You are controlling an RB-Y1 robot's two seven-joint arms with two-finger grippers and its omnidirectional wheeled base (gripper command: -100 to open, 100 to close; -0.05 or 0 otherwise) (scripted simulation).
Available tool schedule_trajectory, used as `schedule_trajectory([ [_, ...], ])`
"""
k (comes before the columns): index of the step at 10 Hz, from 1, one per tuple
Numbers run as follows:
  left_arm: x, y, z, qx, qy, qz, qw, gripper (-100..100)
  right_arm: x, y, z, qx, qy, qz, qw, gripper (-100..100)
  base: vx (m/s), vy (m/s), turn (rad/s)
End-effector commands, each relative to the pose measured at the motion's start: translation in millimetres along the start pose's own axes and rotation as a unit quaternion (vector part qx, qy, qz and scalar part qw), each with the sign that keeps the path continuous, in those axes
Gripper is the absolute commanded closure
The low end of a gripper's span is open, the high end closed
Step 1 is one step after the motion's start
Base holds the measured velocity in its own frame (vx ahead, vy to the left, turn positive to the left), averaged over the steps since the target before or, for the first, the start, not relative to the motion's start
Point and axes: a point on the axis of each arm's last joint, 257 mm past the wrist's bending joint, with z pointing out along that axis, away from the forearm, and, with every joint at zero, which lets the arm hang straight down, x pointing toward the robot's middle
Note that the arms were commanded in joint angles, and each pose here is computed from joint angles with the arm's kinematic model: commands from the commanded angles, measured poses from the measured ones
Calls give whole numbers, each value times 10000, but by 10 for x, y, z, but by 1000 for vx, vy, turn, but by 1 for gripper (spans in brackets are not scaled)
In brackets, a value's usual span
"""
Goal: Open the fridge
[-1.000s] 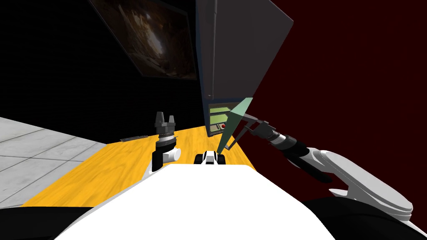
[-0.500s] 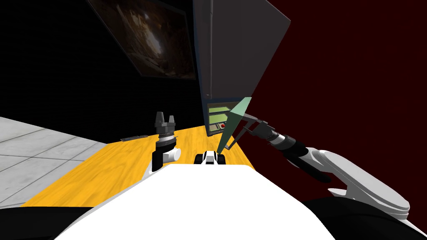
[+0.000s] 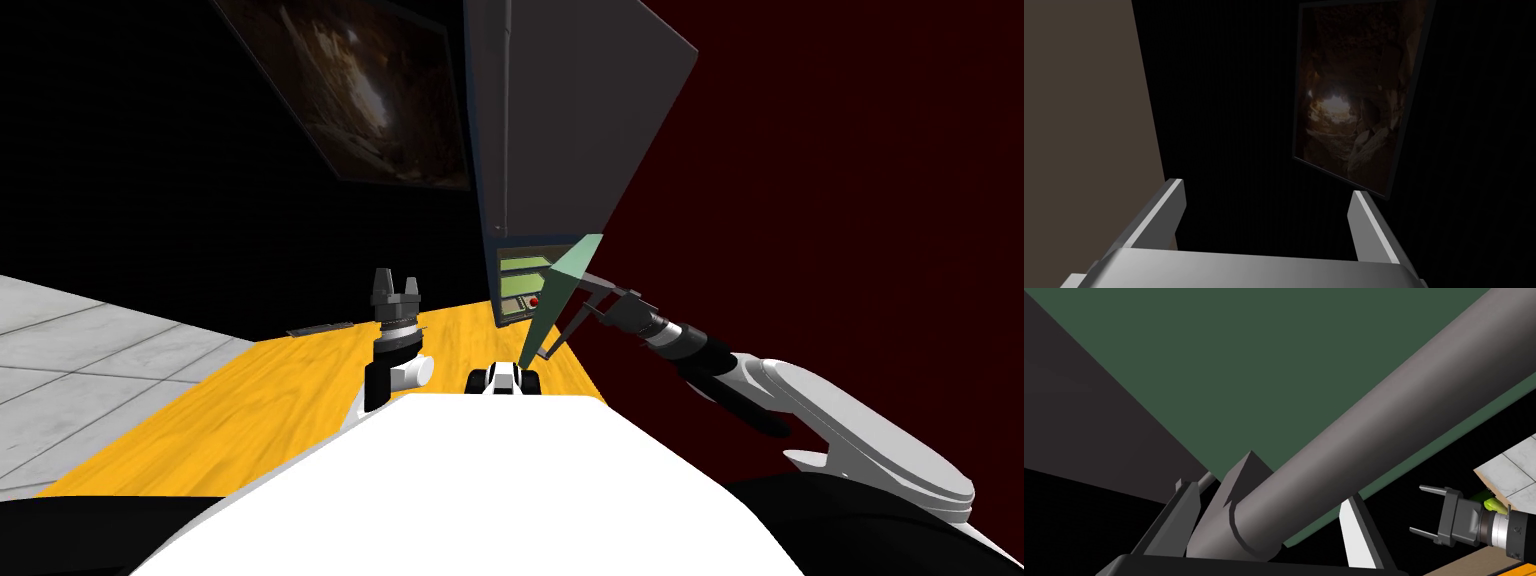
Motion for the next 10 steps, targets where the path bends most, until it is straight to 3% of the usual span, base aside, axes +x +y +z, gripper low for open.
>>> schedule_trajectory([
  [1, 0, 0, 0, 0, 0, 1, 10000, 0, -165, 166, 44, -251, -221, -16, 9994, 100, -97, -246, 74],
  [4, 0, 1, 0, 0, 0, 0, 10000, 0, -258, 260, 65, -385, -351, -21, 9986, 100, -94, -165, 28],
  [10, 0, 1, 0, -1, -1, -1, 10000, 0, -352, 353, 82, -519, -481, -27, 9975, 100, -32, -63, 8],
])
